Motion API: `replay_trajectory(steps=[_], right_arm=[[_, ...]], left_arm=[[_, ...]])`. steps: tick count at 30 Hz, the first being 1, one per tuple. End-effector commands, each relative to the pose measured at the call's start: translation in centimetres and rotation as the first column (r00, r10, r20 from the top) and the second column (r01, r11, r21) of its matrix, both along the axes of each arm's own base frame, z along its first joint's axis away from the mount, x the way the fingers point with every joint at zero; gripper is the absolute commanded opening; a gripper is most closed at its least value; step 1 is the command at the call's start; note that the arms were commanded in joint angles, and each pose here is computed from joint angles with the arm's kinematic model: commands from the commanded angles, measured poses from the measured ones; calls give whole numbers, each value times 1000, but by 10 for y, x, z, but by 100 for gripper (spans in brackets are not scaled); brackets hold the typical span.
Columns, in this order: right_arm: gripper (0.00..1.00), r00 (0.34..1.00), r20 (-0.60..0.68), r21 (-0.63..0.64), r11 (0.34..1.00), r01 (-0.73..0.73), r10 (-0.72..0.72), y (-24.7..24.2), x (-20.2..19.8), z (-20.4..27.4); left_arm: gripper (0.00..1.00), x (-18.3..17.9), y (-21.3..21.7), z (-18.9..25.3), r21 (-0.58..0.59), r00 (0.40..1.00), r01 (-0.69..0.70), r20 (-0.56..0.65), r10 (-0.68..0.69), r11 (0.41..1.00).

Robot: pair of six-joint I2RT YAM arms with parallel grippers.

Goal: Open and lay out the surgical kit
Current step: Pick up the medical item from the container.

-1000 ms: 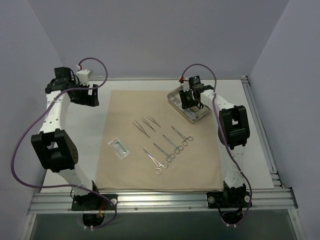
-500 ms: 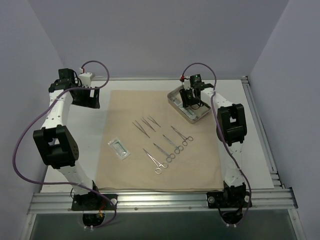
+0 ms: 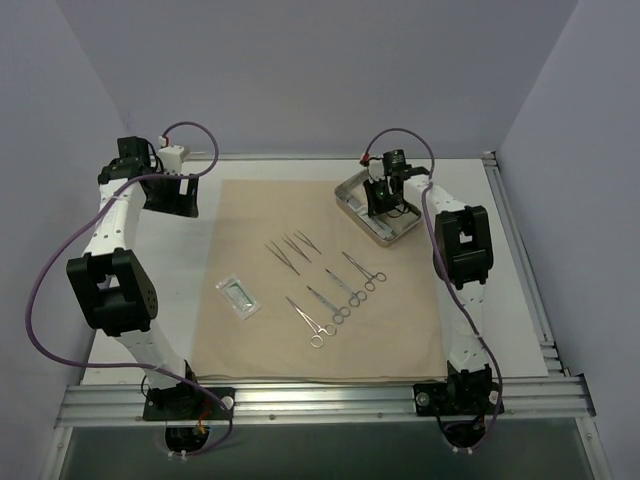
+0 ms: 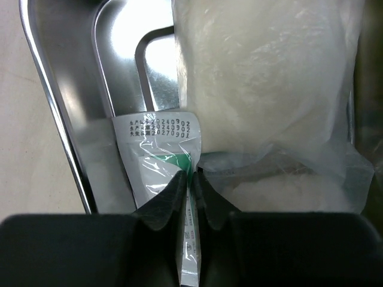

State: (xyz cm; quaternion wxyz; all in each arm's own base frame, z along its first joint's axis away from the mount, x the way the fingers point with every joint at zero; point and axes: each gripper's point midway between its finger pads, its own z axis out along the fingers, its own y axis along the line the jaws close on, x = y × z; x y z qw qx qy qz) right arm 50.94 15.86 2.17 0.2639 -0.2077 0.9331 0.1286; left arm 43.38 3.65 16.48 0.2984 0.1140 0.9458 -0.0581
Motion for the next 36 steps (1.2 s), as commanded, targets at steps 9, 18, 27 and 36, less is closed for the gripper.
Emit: replay_trajectory(steps=[9, 18, 27, 36], right_arm=[[0, 994, 105, 64, 998, -8, 1, -4, 5, 79], [0, 956, 278, 101, 993, 65, -91, -12, 10, 152], [0, 921, 335, 413, 910, 44, -197, 64, -15, 206], [0, 971, 239, 515, 847, -133, 8, 236, -94, 153]], left_arm=[[94, 8, 4, 18, 22, 999, 1, 45, -2, 1000], [94, 5, 3, 24, 27, 998, 6, 58, -7, 1000], [94, 1, 2, 29, 27, 997, 8, 76, -10, 1000], [94, -8, 1, 38, 36, 995, 9, 101, -13, 999]])
